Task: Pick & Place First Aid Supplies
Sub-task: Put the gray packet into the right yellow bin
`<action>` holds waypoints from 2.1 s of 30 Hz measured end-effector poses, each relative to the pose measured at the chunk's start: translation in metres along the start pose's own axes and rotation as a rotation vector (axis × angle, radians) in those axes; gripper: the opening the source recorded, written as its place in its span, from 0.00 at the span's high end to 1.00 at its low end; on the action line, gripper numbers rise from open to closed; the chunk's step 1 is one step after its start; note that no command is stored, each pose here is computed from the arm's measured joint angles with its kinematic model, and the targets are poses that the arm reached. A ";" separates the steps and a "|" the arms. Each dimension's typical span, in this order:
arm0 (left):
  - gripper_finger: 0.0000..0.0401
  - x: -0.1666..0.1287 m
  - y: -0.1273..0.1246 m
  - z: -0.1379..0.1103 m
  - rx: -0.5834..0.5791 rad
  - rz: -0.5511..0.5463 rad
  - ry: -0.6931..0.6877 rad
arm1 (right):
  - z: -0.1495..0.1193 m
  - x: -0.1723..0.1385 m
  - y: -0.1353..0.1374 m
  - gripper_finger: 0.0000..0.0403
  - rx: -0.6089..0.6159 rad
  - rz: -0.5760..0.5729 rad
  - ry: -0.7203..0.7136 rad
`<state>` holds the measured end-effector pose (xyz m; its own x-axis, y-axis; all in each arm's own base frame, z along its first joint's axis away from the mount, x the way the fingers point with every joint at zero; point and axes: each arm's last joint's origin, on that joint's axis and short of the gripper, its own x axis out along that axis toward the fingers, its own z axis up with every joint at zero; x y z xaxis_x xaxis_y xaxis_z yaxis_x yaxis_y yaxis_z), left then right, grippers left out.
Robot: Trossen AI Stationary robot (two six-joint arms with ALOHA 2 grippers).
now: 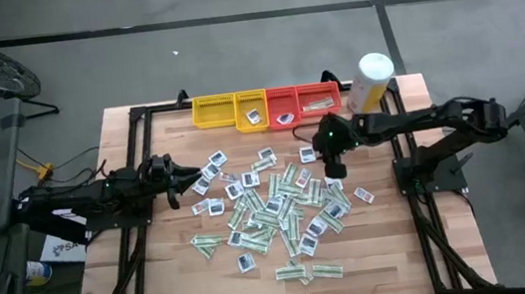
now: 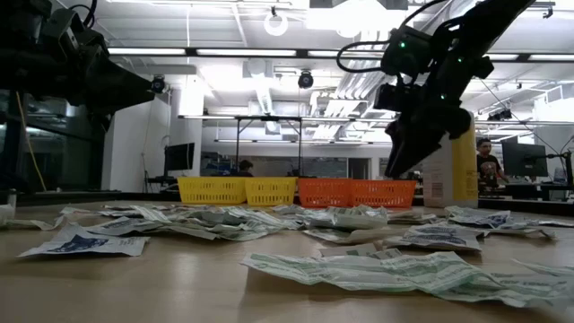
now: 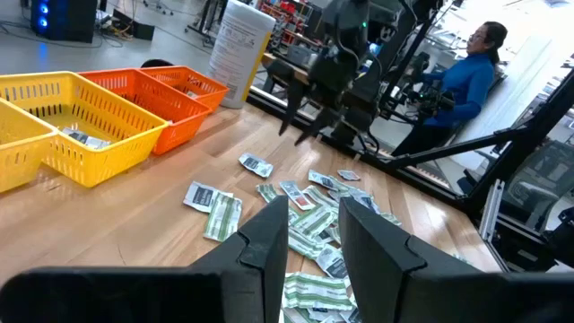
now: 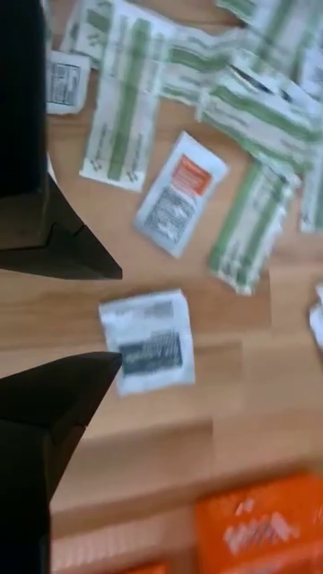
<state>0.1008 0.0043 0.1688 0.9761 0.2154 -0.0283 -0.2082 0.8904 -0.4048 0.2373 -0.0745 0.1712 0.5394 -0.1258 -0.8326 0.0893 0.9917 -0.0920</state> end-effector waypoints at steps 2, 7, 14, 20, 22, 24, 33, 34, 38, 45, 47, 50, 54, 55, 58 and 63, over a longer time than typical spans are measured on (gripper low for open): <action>0.75 0.000 0.000 0.000 0.000 0.000 0.000 | 0.000 0.007 0.003 0.67 -0.031 0.003 0.014; 0.75 0.000 0.000 0.000 0.000 0.000 0.000 | 0.004 0.020 0.004 0.67 -0.091 -0.006 0.046; 0.75 0.000 0.000 0.000 0.000 0.000 0.000 | 0.016 0.038 -0.001 0.67 -0.071 0.042 0.091; 0.75 0.000 0.000 0.000 0.000 0.000 0.000 | 0.022 0.055 -0.012 0.67 -0.033 0.055 0.205; 0.75 0.000 0.000 0.000 0.000 0.000 0.000 | 0.023 0.058 -0.015 0.67 -0.022 0.068 0.230; 0.75 0.000 0.000 0.000 0.000 0.000 0.000 | 0.022 0.061 -0.016 0.67 -0.014 0.085 0.256; 0.75 0.000 0.000 0.000 0.000 0.000 0.000 | 0.013 0.073 -0.015 0.71 0.002 0.135 0.350; 0.75 0.000 0.000 0.000 0.000 0.000 0.000 | 0.012 0.072 -0.015 0.73 0.003 0.132 0.357; 0.75 0.000 0.000 0.000 0.000 0.000 0.000 | 0.010 0.072 -0.015 0.79 0.012 0.109 0.379; 0.75 0.000 0.000 0.000 0.000 0.000 0.000 | 0.009 0.072 -0.015 0.95 0.025 0.097 0.394; 0.75 0.000 0.000 0.000 0.000 0.000 0.000 | 0.009 0.071 -0.015 0.98 0.054 0.090 0.393; 0.75 0.000 0.000 0.000 0.000 0.000 0.000 | 0.010 0.067 -0.015 0.98 0.101 0.077 0.379; 0.75 0.000 0.000 0.000 0.000 0.000 0.000 | 0.019 0.051 -0.016 0.99 0.139 0.056 0.361; 0.75 0.000 0.000 0.000 0.000 0.000 0.000 | 0.022 0.047 -0.016 0.99 0.140 0.046 0.362; 0.75 0.000 0.000 0.000 0.000 0.000 0.000 | 0.044 0.031 -0.022 0.99 0.140 0.018 0.265; 0.75 0.000 0.000 0.000 0.000 0.000 0.000 | 0.070 0.012 -0.029 1.00 0.132 -0.023 0.228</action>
<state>0.1008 0.0043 0.1688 0.9761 0.2154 -0.0282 -0.2082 0.8904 -0.4048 0.2995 -0.1065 0.2018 0.3345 -0.1242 -0.9342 0.2160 0.9750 -0.0523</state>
